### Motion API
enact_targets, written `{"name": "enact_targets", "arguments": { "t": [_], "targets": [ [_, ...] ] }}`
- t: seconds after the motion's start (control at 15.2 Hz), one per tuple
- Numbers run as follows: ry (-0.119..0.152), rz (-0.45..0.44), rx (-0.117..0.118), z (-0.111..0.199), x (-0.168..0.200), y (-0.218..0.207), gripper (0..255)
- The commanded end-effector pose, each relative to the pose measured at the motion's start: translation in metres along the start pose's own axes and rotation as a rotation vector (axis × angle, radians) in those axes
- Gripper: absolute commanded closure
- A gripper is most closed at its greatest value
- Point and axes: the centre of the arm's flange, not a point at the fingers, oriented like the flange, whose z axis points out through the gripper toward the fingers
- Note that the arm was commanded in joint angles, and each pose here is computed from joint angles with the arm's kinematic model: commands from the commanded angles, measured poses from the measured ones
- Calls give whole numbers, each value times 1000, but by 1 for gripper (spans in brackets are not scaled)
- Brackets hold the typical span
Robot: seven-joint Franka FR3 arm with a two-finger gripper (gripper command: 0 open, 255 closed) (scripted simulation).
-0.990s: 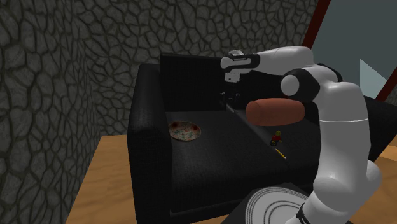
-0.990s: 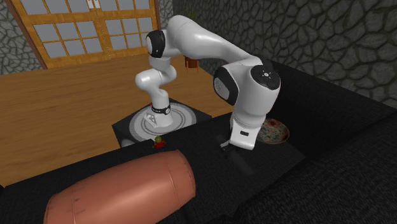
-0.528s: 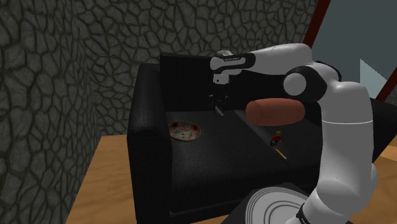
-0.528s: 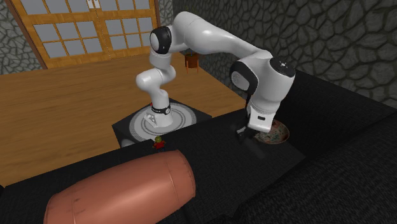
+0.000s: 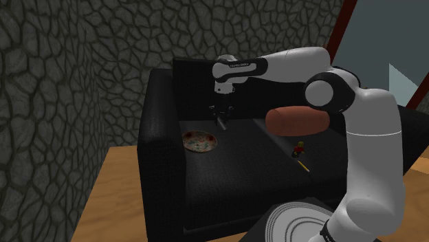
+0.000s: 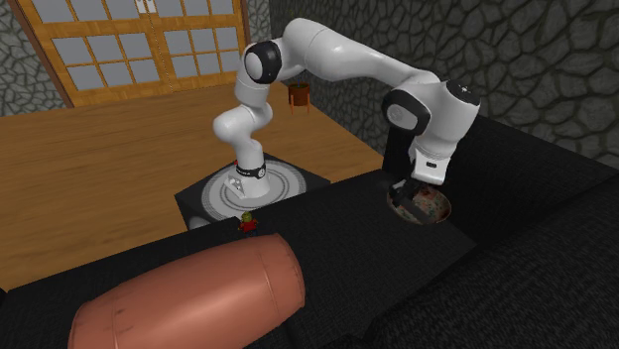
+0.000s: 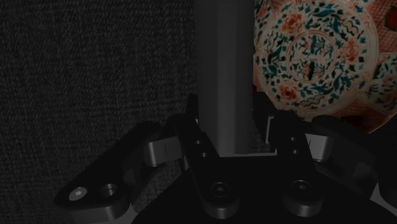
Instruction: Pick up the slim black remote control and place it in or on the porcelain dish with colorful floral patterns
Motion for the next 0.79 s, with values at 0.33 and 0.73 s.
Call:
{"name": "enact_targets", "arguments": {
  "t": [0.33, 0.73],
  "targets": [
    [1, 1, 0, 9, -31, -87, 255],
    [1, 1, 0, 30, -40, -124, 255]
  ]
}}
